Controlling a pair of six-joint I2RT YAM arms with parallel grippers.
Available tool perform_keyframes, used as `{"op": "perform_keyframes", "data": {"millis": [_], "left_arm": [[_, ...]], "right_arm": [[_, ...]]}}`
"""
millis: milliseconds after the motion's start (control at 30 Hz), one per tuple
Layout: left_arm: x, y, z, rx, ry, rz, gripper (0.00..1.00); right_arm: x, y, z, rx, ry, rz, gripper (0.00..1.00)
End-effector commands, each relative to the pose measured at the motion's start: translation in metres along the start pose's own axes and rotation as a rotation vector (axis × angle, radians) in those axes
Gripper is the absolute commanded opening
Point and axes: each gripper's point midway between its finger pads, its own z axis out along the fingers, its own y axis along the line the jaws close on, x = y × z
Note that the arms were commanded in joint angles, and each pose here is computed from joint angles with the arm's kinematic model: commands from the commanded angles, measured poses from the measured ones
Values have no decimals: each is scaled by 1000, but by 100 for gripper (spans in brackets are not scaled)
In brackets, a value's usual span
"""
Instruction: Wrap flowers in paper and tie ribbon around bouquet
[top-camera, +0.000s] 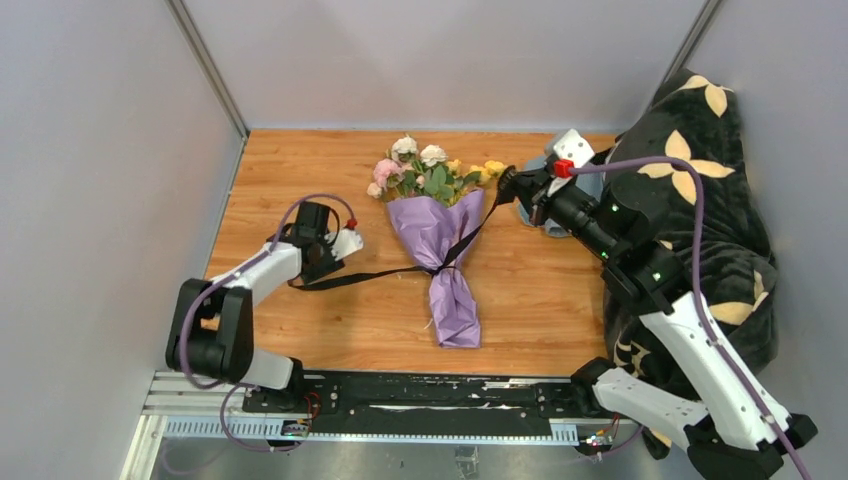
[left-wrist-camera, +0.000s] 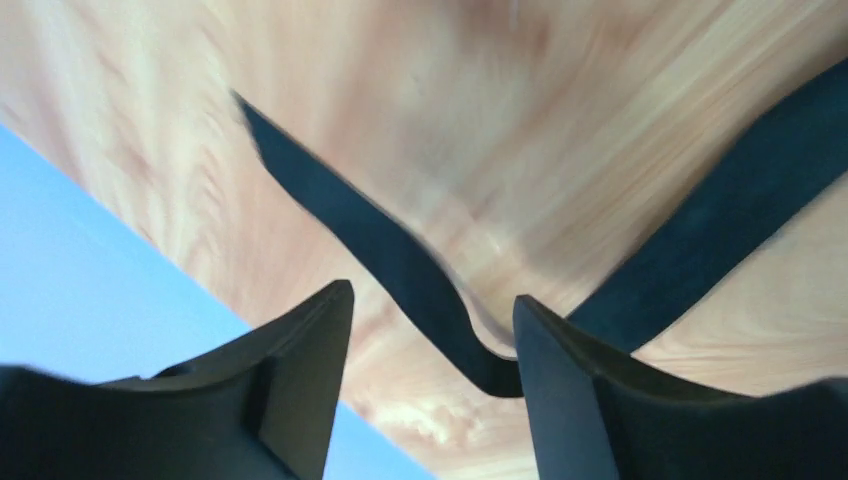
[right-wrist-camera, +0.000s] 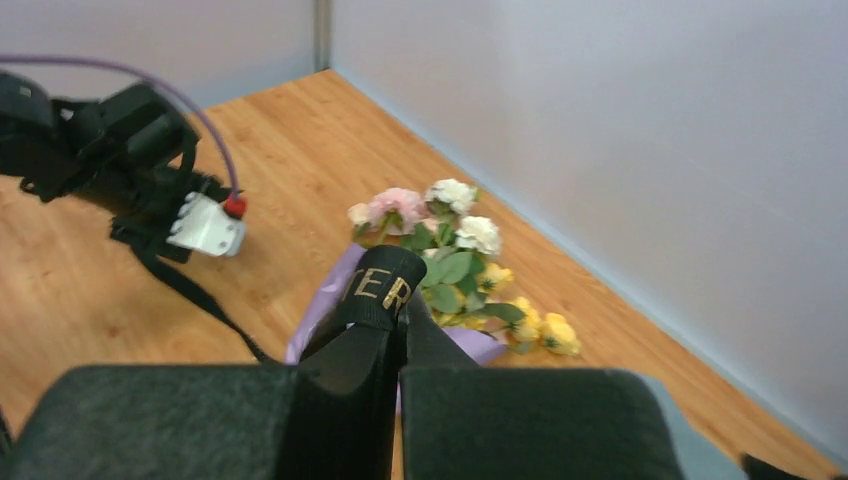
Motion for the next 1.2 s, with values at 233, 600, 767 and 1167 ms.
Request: {"op": "perform_keyframes", "data": {"millis": [233, 600, 767, 1167], "left_arm": [[-189, -99, -101, 296, -856, 396, 100], [-211, -104, -55, 173, -774, 442, 78], [-191, -112, -45, 195, -681, 522, 0], [-106, -69, 4, 16, -416, 452, 0]], "right_arm": [[10, 38, 36, -226, 4, 100, 0], [-5, 33, 35, -215, -34, 105, 0], [-36, -12, 22, -25, -83, 81, 0], [-46, -85, -69, 376, -140, 54, 0]]}}
